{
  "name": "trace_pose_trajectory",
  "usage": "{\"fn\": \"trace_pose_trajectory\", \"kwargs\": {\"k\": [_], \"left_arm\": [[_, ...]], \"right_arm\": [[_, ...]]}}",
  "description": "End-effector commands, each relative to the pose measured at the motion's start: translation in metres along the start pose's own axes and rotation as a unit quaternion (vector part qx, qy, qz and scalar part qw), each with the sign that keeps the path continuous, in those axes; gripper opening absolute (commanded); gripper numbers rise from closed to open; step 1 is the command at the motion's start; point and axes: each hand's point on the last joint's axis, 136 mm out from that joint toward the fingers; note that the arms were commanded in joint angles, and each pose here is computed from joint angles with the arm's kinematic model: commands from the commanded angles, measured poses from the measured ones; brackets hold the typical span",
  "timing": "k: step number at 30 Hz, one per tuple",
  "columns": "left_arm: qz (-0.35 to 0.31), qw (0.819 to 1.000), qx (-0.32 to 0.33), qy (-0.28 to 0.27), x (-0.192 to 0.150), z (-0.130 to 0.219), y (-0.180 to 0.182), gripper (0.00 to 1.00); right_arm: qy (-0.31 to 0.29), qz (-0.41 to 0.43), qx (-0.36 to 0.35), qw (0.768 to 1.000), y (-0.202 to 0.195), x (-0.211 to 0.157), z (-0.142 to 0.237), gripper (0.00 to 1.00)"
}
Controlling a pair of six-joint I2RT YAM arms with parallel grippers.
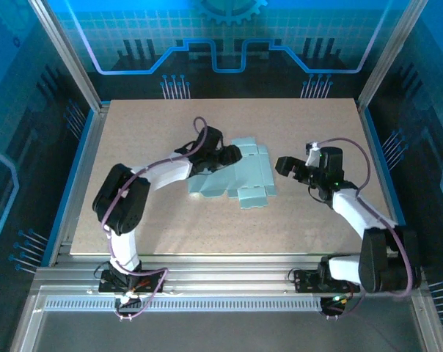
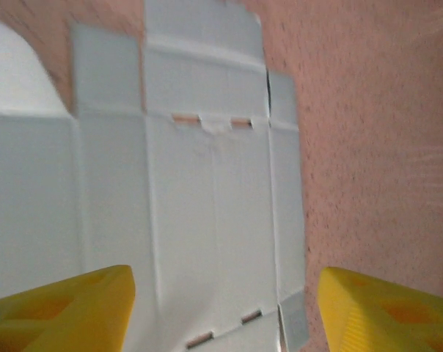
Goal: Fold the paper box
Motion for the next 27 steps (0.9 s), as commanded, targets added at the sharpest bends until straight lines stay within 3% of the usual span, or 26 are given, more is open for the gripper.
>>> {"fn": "trace_pose_trajectory", "kwargs": {"k": [1, 10, 18, 27], "left_arm": [[-0.052, 0.996, 0.077, 0.007, 0.007, 0.012, 0.045, 0.57], [-0.1, 0.974, 0.201, 0.019, -0.002, 0.017, 0.12, 0.37], [-0.09, 0.973, 0.203, 0.059, -0.024, -0.004, 0.142, 0.23], [-0.046, 0.975, 0.195, 0.101, -0.043, -0.016, 0.172, 0.21]], "right_arm": [[0.055, -0.05, 0.052, 0.996, 0.008, -0.008, -0.01, 1.0], [0.101, -0.082, 0.058, 0.99, -0.004, -0.016, -0.041, 1.0], [0.147, -0.083, 0.083, 0.982, -0.002, -0.025, -0.074, 1.0], [0.174, -0.097, 0.112, 0.974, -0.003, -0.04, -0.089, 1.0]]}}
Point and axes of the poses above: each hand's point on the last joint's axis, 136 mm out from that joint toward the fingers, its own z axis back along the fingers, its own y axis along the line the jaws close on, x = y × z, and after that the axes turned 9 degrees about z, right-handed
